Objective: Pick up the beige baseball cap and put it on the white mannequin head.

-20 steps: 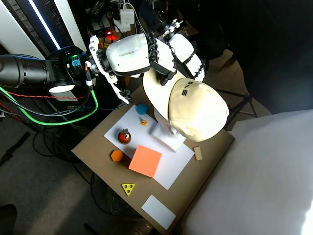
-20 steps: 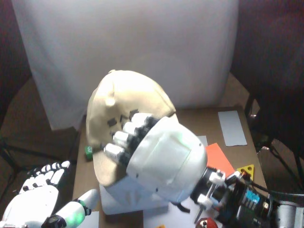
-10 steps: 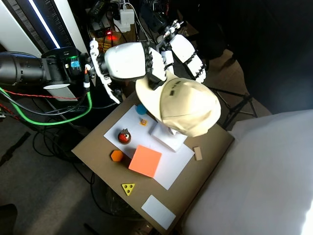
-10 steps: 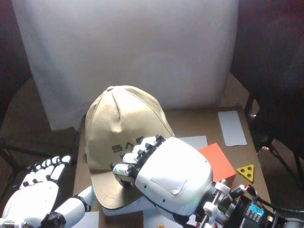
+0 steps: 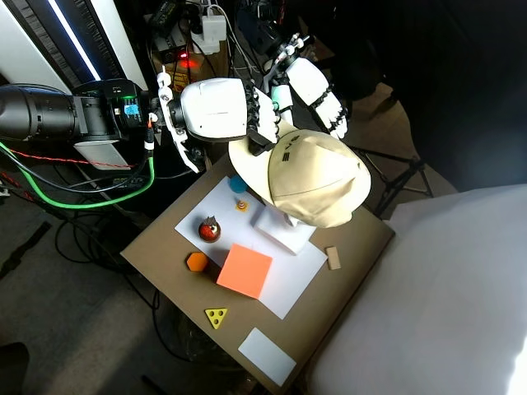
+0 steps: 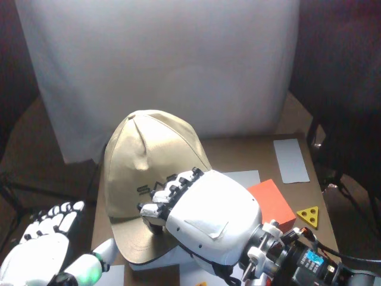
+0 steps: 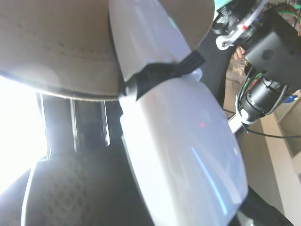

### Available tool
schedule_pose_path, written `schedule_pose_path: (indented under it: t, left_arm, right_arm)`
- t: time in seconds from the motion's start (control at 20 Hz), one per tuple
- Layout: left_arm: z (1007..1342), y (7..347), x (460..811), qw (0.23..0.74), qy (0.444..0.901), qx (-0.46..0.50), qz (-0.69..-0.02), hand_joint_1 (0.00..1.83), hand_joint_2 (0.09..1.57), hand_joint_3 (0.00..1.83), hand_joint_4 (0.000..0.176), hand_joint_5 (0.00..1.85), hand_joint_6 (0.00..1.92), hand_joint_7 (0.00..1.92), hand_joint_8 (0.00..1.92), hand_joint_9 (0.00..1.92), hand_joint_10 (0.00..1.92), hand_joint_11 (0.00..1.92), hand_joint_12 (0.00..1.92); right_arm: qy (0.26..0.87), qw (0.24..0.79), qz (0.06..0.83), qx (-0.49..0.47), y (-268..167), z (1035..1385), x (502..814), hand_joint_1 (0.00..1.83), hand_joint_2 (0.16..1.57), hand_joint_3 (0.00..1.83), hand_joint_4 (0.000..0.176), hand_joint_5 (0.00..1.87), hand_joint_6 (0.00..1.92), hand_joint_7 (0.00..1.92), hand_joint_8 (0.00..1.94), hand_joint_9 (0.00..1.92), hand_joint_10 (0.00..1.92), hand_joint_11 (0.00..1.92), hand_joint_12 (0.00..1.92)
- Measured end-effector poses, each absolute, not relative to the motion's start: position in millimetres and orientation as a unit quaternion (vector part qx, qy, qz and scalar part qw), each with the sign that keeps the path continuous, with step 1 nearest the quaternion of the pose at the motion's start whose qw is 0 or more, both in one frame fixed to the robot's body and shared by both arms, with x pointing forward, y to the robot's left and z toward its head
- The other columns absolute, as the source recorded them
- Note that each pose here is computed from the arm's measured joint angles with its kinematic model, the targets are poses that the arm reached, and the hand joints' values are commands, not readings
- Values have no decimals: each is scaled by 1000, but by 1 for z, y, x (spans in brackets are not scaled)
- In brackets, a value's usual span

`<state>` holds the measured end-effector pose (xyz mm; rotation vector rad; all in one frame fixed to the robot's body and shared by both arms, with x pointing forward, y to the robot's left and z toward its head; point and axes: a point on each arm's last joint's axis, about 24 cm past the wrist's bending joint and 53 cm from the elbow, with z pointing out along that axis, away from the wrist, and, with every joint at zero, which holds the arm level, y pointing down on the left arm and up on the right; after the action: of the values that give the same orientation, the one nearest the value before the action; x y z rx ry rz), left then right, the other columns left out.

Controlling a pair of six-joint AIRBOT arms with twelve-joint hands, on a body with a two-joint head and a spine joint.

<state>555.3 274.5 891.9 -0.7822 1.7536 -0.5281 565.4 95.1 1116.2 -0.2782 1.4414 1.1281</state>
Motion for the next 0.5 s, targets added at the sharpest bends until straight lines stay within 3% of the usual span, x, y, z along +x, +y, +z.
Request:
schedule_pose_path:
  t: [0.5]
  left_arm:
    - [914,304,565,581,714,-335,-203,0,1172,1,0,64,0,53,1,70,0,0,344]
  right_arm:
    - [626,600,484,-120,93,1114,560,1367,1152,2,0,804,1049,904,1076,900,1373,821,1412]
